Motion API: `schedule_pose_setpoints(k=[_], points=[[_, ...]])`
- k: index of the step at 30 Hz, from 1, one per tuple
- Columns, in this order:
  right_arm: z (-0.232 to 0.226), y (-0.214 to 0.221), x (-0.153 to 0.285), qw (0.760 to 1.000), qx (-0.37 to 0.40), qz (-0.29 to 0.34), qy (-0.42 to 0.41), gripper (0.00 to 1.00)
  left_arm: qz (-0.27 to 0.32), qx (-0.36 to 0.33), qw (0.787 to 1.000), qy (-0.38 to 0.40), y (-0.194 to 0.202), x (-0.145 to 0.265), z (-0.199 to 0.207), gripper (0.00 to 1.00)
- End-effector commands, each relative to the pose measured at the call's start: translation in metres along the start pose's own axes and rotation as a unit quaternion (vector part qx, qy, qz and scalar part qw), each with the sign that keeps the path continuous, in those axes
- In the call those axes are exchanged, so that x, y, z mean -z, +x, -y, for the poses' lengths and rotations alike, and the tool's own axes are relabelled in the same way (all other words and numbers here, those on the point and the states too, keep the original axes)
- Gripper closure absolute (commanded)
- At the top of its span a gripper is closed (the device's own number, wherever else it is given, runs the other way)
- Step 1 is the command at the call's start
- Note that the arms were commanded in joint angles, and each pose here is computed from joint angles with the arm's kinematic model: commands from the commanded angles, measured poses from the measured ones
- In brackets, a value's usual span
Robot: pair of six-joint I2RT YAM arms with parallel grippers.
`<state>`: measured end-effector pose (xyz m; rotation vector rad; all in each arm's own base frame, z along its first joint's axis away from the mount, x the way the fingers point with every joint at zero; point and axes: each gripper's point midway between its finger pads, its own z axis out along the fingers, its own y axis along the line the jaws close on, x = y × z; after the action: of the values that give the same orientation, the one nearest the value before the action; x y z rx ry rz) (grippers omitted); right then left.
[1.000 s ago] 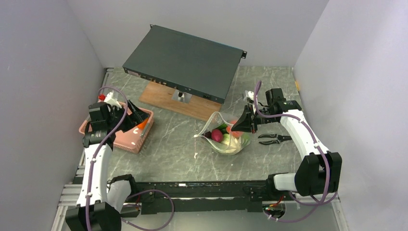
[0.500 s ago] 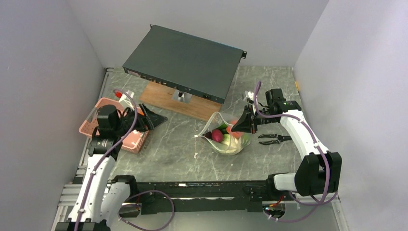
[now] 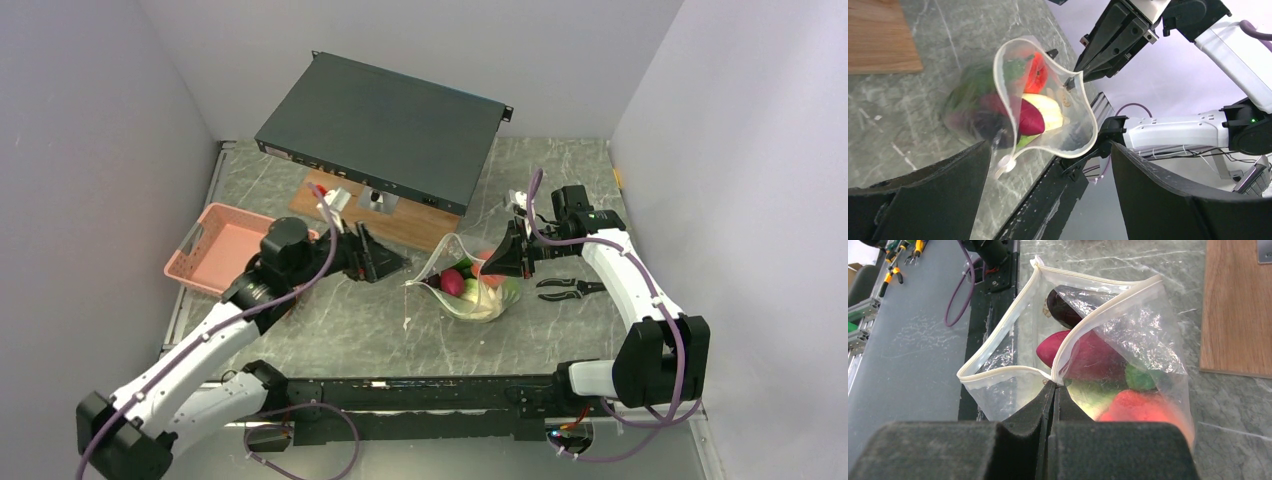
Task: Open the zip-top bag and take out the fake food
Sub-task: Pick up the fake vegetable from the zipper food storage bag.
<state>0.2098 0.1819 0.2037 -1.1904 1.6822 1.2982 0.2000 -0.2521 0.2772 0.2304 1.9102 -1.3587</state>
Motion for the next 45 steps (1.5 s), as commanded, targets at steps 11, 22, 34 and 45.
schedule_pose_setpoints(k=[11,22,34,45], points=[[-0.007,-0.011,0.001,0.999,0.035,0.022,-0.008,1.0,-0.026,-0.003,1.0,-0.001,0.003,-0.079,0.057,0.17],[-0.009,-0.011,-0.001,0.999,0.035,0.022,-0.013,1.0,-0.08,0.022,0.99,-0.115,0.033,-0.1,0.036,0.37],[-0.011,-0.011,-0.002,0.999,0.036,0.022,-0.017,1.0,-0.132,0.011,0.967,-0.218,0.056,-0.102,0.016,0.53],[-0.021,-0.019,-0.013,0.998,0.042,0.021,-0.046,1.0,-0.12,0.019,0.954,-0.273,0.068,-0.101,0.005,0.49]])
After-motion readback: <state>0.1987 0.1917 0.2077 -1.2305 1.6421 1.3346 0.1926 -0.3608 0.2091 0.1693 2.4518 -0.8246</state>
